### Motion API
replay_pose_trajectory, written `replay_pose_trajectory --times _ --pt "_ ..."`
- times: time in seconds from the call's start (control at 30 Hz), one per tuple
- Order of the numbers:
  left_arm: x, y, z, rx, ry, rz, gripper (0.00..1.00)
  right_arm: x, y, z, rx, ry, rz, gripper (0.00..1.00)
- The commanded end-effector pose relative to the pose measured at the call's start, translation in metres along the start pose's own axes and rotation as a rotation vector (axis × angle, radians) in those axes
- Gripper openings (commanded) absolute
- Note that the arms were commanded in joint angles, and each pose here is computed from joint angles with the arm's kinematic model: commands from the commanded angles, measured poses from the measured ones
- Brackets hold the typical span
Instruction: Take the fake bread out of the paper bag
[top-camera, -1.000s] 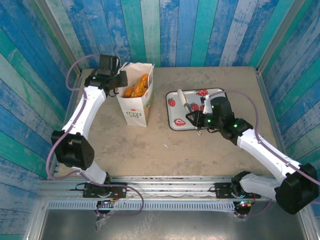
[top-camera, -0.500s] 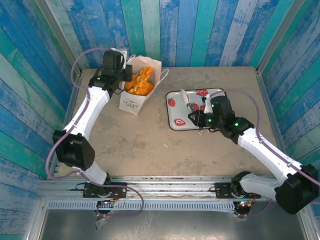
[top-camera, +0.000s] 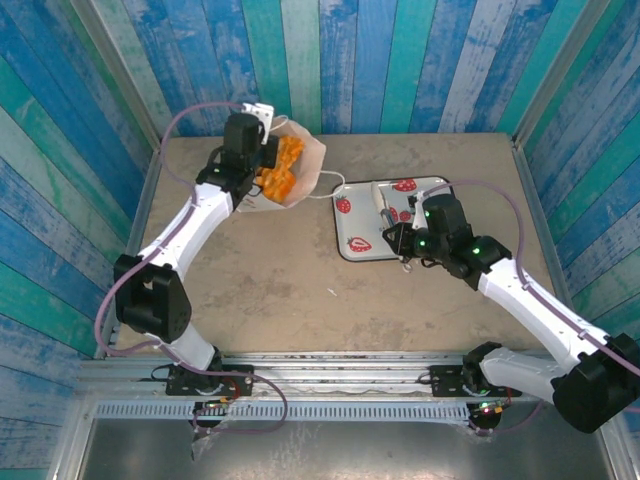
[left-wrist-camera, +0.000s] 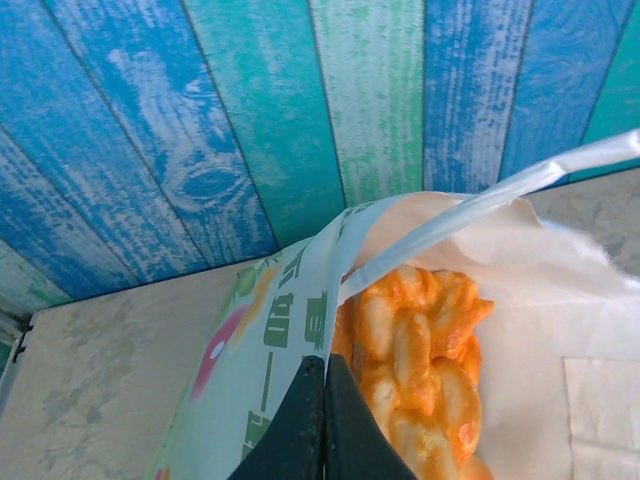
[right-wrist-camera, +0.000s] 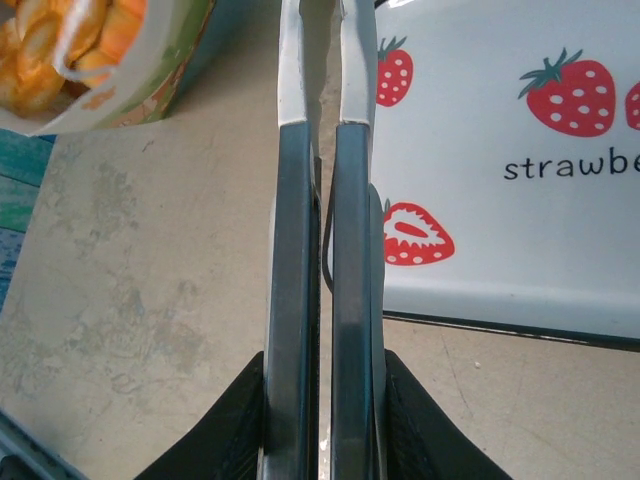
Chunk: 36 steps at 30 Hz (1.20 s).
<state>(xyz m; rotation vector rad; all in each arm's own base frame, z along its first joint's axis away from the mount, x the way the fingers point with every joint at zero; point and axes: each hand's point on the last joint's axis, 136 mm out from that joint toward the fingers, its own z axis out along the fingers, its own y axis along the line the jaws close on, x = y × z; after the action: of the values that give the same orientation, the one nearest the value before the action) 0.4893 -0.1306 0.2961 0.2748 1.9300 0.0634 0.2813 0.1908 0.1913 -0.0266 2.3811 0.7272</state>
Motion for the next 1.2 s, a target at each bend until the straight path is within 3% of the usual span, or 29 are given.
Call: replay_pose_trajectory --times 0.0,0.43,0.87,1.17 --pt "-0.06 0.0 -0.041 -0.008 -0.211 0.001 0.0 -0.013 0.006 -0.016 -0.002 -0.046 -0.019 0.27" --pt "-0.061 -0.069 -0.054 0.092 -0.255 0.037 0.0 -0.015 0.049 -0.044 -0.164 0.032 -0.031 0.27" --pt "-0.037 -0.099 -0.047 0.11 -0.225 0.055 0.0 -0.014 0.088 -0.01 -0.382 0.166 0.042 0.29" --pt "-0.027 -0.11 -0.053 0.114 -0.225 0.032 0.0 -0.011 0.081 0.014 -0.359 0.225 0.103 0.36"
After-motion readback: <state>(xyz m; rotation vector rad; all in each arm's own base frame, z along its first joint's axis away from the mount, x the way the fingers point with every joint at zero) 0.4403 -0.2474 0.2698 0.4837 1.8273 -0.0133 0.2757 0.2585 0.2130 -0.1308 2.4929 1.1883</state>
